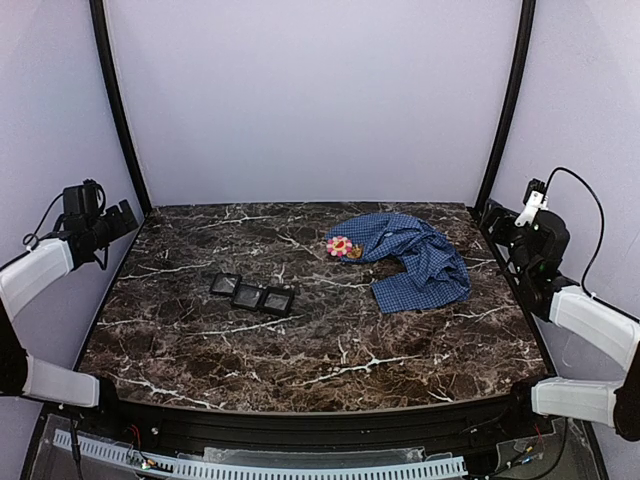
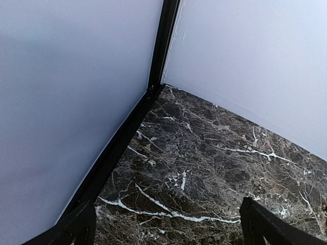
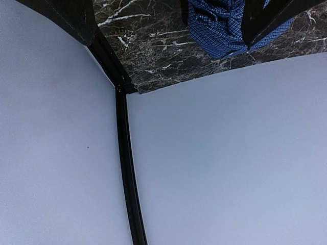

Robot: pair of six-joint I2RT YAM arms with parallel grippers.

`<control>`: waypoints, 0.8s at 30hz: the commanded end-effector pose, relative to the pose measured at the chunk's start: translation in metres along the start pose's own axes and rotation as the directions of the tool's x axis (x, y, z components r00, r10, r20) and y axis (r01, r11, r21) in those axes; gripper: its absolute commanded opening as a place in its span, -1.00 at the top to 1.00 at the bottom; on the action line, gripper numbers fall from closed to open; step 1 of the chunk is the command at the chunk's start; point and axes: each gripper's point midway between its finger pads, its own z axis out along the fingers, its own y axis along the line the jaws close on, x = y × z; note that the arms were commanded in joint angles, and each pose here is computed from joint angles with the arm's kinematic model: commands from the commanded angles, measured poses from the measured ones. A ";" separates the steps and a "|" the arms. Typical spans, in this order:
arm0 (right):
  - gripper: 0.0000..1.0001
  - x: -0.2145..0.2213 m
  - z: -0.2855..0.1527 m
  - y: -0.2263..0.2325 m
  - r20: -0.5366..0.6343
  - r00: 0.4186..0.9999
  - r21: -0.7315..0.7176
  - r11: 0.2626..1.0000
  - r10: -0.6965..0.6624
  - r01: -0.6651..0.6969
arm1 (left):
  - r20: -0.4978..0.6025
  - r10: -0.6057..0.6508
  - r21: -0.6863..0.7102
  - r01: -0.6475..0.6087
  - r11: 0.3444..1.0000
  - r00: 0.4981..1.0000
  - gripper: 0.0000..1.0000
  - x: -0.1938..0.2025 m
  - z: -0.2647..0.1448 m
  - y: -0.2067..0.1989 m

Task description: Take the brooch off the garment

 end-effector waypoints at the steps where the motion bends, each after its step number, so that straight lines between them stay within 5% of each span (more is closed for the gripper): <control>1: -0.97 -0.005 0.010 -0.014 -0.058 0.994 0.098 0.991 0.095 -0.089 | 0.009 -0.023 -0.001 0.023 1.000 1.000 -0.99 -0.014 -0.001 -0.002; 8: -0.97 0.011 0.041 -0.019 -0.306 0.940 0.204 0.975 0.153 -0.092 | -0.009 -0.002 -0.049 0.001 0.999 1.000 -0.99 -0.021 0.001 0.002; 16: -0.97 0.031 0.067 0.036 -0.424 0.906 -0.038 0.999 -0.015 -0.002 | -0.068 0.114 0.135 -0.105 0.985 0.991 -0.99 -0.013 0.002 -0.044; 24: -0.97 0.094 0.076 0.106 -0.576 0.803 -0.178 0.982 -0.156 0.063 | -0.155 0.167 0.422 -0.087 0.902 0.974 -0.99 0.031 -0.012 -0.142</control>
